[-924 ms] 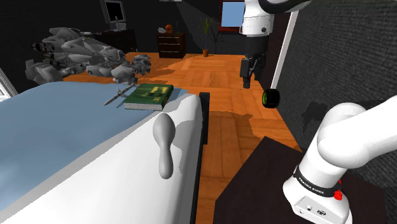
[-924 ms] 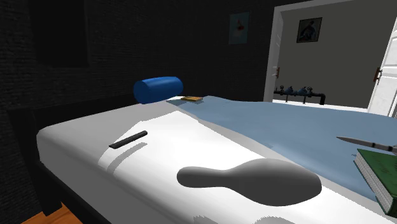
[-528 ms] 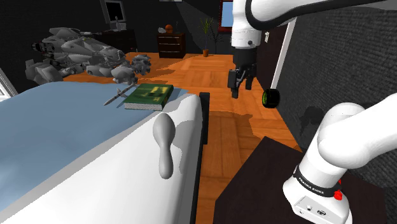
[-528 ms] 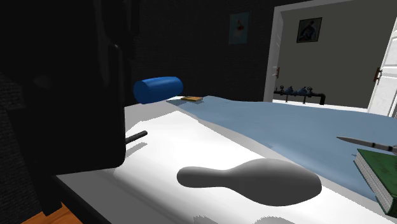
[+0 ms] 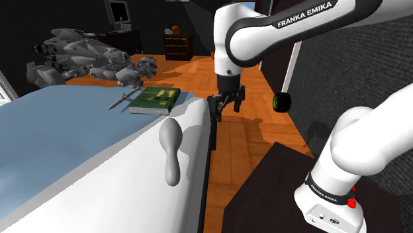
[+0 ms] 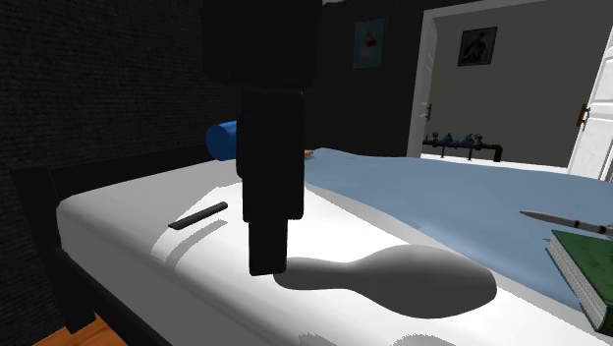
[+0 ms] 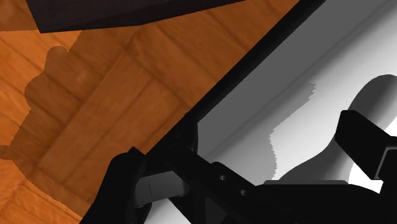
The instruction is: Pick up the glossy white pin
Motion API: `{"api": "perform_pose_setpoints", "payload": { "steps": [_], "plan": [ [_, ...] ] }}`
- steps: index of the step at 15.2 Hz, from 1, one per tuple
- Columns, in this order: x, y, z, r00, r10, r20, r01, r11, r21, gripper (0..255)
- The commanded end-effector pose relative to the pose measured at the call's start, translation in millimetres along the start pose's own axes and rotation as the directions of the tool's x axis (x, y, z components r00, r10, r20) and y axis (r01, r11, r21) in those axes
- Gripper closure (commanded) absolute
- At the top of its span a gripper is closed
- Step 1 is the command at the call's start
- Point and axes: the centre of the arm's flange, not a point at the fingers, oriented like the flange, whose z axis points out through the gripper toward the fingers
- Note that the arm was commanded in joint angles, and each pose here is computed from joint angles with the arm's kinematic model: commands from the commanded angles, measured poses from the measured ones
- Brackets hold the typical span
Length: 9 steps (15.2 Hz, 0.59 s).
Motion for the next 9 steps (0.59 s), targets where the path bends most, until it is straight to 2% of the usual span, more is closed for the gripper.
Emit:
{"api": "perform_pose_setpoints", "payload": {
  "steps": [1, 9],
  "plan": [
    [9.9, -18.6, 12.6, 0.999, 0.033, -0.009, -0.033, 0.999, 0.000, 0],
    [57.2, -90.0, 72.7, 0.987, 0.154, -0.040, -0.155, 0.988, -0.005, 0]
  ]
}}
